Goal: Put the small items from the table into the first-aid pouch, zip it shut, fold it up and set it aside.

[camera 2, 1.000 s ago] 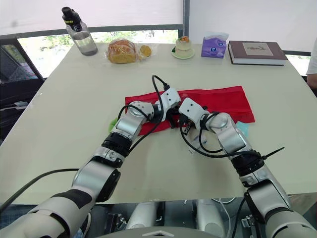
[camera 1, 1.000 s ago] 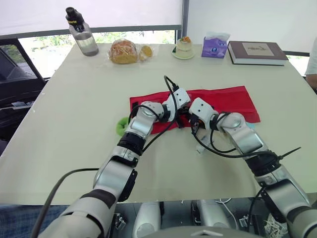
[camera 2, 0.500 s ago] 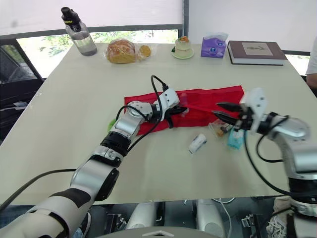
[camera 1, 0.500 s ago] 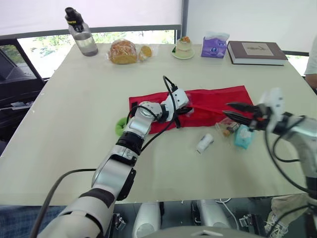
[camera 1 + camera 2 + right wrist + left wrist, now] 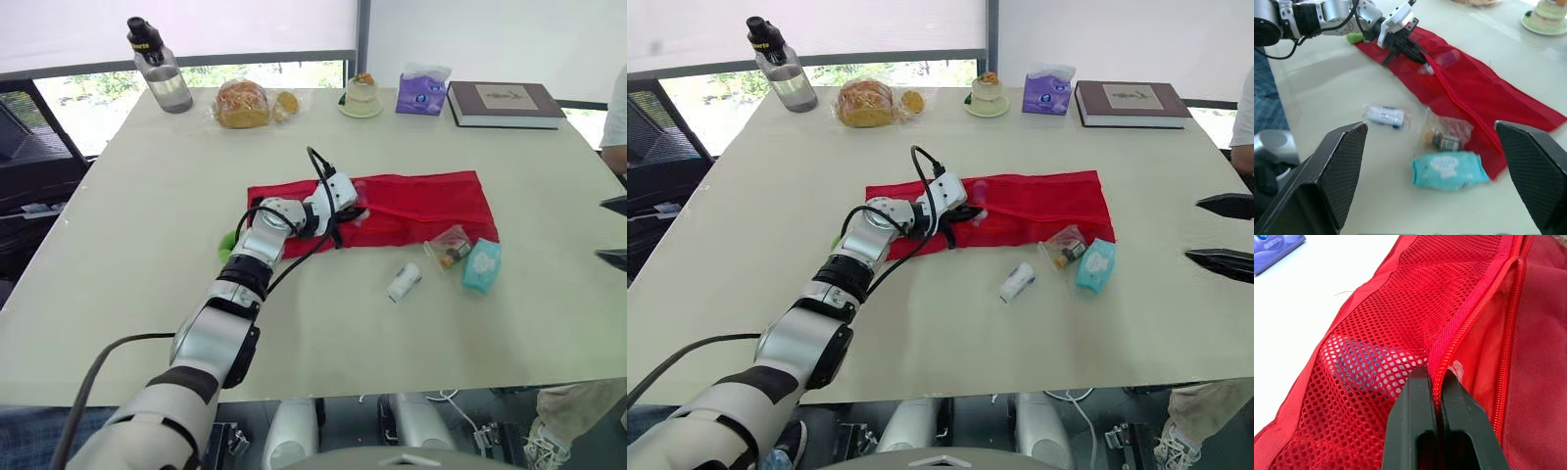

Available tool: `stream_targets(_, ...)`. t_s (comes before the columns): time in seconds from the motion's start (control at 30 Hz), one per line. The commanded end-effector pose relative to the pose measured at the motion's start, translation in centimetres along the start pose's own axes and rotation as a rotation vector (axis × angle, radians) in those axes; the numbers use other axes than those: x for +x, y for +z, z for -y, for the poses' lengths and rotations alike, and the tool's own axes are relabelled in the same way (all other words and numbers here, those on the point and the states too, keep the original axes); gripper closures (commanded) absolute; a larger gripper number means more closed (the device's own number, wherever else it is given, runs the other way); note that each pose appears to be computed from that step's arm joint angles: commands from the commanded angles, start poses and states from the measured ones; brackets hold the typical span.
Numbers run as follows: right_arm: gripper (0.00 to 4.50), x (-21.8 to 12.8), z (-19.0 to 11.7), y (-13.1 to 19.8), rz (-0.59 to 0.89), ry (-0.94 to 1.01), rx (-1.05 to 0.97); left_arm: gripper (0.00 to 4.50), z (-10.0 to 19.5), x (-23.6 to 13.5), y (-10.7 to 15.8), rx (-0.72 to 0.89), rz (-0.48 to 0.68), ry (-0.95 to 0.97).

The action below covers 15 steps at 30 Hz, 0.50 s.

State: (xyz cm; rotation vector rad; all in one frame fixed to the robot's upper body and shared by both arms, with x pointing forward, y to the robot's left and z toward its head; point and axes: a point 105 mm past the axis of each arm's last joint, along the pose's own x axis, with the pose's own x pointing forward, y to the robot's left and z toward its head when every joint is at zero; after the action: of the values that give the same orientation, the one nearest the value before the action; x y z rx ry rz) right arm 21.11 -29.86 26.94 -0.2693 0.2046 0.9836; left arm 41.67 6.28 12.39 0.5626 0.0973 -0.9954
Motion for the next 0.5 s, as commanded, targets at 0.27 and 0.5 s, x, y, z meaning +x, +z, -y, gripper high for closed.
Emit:
stream_targets(0.27, 0.08, 1.0, -0.6, 1.1, -0.011, 0.031, -0.02, 4.5, -1.0, -0.1, 0.3, 0.032, -0.008, 0.014)
stream_targets(0.5, 0.08, 9.3, -2.1, -1.0, 0.019, 0.281, -0.108, 4.5, -0.8, 0.5, 0.7, 0.036, 0.003, 0.011)
